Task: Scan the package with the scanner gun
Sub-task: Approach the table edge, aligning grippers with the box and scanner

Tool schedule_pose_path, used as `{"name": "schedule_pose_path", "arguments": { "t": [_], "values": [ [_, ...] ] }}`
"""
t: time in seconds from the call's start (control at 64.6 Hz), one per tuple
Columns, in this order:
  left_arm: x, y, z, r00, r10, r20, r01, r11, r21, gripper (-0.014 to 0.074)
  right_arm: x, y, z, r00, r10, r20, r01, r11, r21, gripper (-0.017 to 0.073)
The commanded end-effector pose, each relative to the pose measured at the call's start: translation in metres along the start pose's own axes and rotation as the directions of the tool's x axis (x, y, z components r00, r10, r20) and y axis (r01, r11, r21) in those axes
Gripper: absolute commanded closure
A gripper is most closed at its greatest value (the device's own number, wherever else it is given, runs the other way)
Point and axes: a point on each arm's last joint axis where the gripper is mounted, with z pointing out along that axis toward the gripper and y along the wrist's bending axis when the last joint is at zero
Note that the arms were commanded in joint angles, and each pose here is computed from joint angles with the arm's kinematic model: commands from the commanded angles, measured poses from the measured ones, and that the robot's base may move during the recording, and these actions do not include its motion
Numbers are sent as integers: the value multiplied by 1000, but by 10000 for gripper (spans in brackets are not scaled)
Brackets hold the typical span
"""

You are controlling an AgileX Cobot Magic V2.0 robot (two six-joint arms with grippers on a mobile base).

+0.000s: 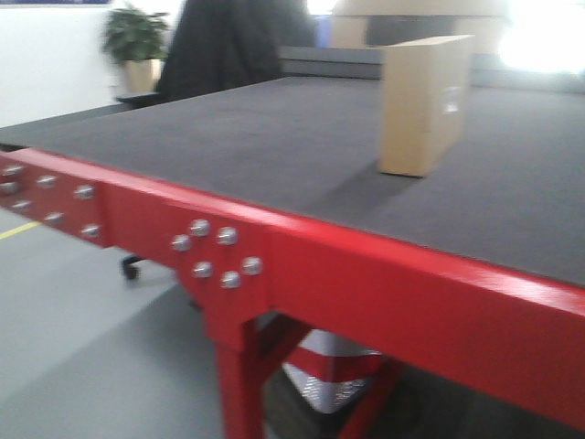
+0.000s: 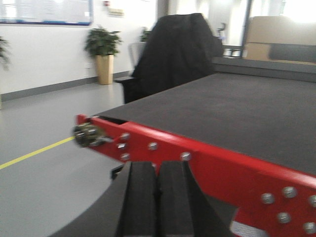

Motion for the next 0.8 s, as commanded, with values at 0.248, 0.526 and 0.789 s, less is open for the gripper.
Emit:
{"name": "schedule_pose_path", "arguments": {
  "t": [0.248, 0.526, 0.789],
  "values": [
    [-3, 0, -1, 1000, -1, 26, 1, 1000, 5, 704, -2, 0, 0, 1000, 3, 26, -3, 1000, 3, 713],
    [-3, 0, -1, 1000, -1, 26, 1, 1000, 5, 704, -2, 0, 0, 1000, 3, 26, -3, 1000, 3, 713],
    [-3, 0, -1, 1000, -1, 26, 1, 1000, 5, 704, -2, 0, 0, 1000, 3, 26, -3, 1000, 3, 713]
  ]
}}
